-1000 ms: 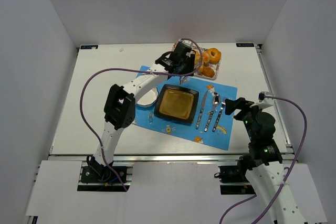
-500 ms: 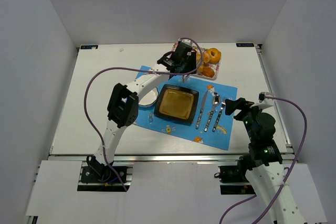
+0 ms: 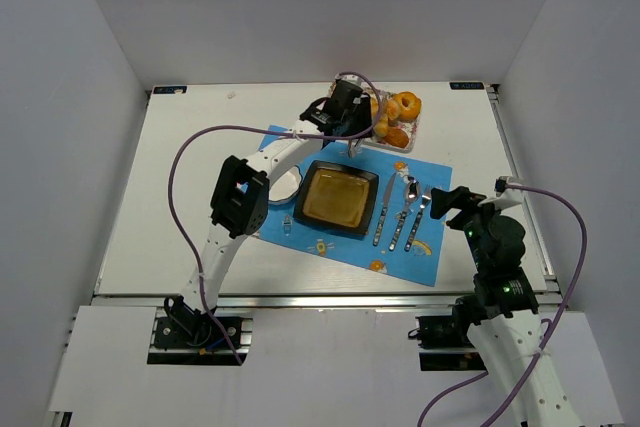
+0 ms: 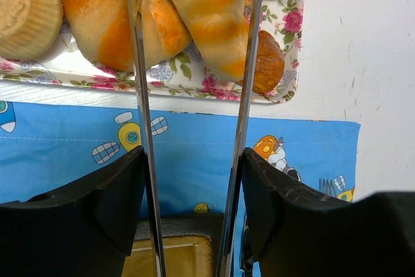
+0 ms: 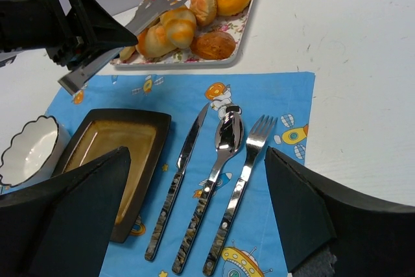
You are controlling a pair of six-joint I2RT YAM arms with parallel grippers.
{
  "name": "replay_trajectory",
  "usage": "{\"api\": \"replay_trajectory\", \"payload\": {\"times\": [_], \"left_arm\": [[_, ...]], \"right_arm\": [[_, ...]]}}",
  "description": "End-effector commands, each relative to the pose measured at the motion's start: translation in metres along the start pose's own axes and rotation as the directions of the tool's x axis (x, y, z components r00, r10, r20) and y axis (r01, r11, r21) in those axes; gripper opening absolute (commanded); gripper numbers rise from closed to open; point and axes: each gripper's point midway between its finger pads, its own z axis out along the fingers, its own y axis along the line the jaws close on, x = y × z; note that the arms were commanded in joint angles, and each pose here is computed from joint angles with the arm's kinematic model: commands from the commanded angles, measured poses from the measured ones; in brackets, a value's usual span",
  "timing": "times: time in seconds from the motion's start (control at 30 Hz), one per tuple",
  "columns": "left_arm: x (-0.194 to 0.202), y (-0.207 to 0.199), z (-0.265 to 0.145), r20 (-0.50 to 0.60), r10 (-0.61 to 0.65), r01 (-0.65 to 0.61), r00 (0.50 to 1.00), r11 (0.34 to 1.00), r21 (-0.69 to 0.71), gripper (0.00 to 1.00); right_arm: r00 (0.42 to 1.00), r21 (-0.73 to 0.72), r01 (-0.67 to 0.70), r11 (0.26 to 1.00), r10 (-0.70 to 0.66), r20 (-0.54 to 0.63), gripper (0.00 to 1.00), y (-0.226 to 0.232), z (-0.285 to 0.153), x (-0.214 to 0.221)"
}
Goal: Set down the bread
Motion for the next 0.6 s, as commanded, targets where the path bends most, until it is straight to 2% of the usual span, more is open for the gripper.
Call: {"api": "replay_trajectory", "payload": {"times": [0.0, 0.17, 0.33, 0.43, 0.57], "left_arm": [[-0.026, -0.015, -0.012, 0.053, -0.029, 0.026, 0.998, 0.998, 0.052, 0.68], [-0.022, -0.016, -0.009, 0.037, -0.030, 0.028, 0.999, 0.998, 0.057, 0.68], [-0.021, -0.026, -0.009, 0.024, -0.031, 0.028, 0.999, 0.992, 0.119, 0.68], [-0.016, -0.034, -0.011, -0.004, -0.031, 0.032, 0.999, 0.986, 0.163, 0.64], [-0.016, -0.032, -0.011, -0.004, -0.041, 0.041, 0.999, 0.988, 0.152, 0.56]], "right_arm": [[0.999, -0.001, -0.001, 1.000, 0.001, 0.054, 0.89, 0.001, 0.000, -0.012], [0.998, 0.007, -0.004, 1.000, 0.003, 0.067, 0.90, 0.000, -0.001, -0.014], [0.997, 0.017, -0.010, 1.000, 0.008, 0.076, 0.90, -0.003, -0.001, -0.014], [0.997, 0.025, -0.014, 1.000, 0.012, 0.081, 0.89, -0.004, -0.002, -0.015], [0.996, 0.025, -0.018, 1.000, 0.016, 0.093, 0.89, -0.004, -0.003, -0.017]]}}
